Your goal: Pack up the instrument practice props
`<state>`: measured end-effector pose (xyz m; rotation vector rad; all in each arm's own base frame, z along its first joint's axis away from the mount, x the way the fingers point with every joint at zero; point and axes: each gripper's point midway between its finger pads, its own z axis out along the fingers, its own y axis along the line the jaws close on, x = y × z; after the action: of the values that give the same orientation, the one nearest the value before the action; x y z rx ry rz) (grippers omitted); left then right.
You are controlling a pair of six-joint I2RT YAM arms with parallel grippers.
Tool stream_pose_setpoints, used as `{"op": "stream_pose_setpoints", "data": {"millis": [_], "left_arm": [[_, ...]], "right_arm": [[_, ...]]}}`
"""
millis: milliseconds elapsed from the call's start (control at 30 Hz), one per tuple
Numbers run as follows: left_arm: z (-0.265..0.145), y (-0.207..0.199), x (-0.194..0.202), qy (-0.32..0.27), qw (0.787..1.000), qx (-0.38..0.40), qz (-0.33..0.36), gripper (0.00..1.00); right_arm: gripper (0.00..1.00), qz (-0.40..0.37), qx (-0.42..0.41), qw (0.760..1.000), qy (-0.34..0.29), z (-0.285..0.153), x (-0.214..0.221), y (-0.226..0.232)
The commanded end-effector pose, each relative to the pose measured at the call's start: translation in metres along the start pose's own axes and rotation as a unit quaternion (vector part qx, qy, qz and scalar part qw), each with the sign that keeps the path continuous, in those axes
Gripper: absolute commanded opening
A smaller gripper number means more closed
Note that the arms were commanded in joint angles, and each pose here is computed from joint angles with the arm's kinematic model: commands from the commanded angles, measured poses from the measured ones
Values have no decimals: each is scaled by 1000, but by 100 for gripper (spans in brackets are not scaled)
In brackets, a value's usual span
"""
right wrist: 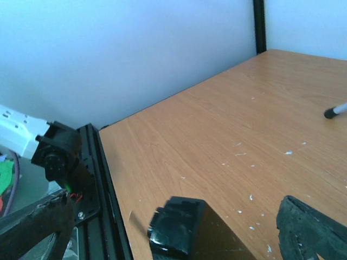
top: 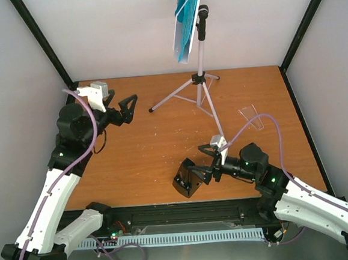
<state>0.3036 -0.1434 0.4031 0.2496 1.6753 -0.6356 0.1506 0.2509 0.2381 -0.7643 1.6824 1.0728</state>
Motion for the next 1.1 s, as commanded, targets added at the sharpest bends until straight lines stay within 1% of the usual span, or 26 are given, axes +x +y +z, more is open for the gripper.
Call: {"op": "stream_pose_setpoints", "data": {"millis": [0,67,200,267,367,500,633,733,800,933,1033,1067], "left_arm": [[5,31,40,23,995,-57,74,99],[6,39,55,28,995,-69,74,100],[13,49,72,35,993,-81,73,99],[14,52,73,37,993,-86,72,99],[13,46,72,24,995,-70,70,99],[13,48,76,27,995,-72,67,99],[13,49,75,23,995,-77,60,100],[12,49,76,21,995,-77,58,99],[11,49,76,20,995,-77,58,100],[14,49,79,24,996,-72,56,100],[15,49,80,27,996,-73,54,99],[15,49,80,28,996,-73,54,100]], "right_arm": [[100,-95,10,995,2,13,-9,10],[100,-110,11,994,11,21,-6,15],[100,-132,15,991,6,30,-1,24],[100,-141,32,989,10,34,7,21],[100,-151,46,987,28,41,24,17],[100,-165,57,983,50,49,40,18],[100,-160,77,982,68,54,59,8],[96,-148,126,978,75,52,68,-11],[93,-140,143,977,74,51,71,-17],[91,-127,142,979,68,51,75,-18],[87,-117,141,981,67,49,78,-19],[86,-115,139,981,68,48,80,-19]]}}
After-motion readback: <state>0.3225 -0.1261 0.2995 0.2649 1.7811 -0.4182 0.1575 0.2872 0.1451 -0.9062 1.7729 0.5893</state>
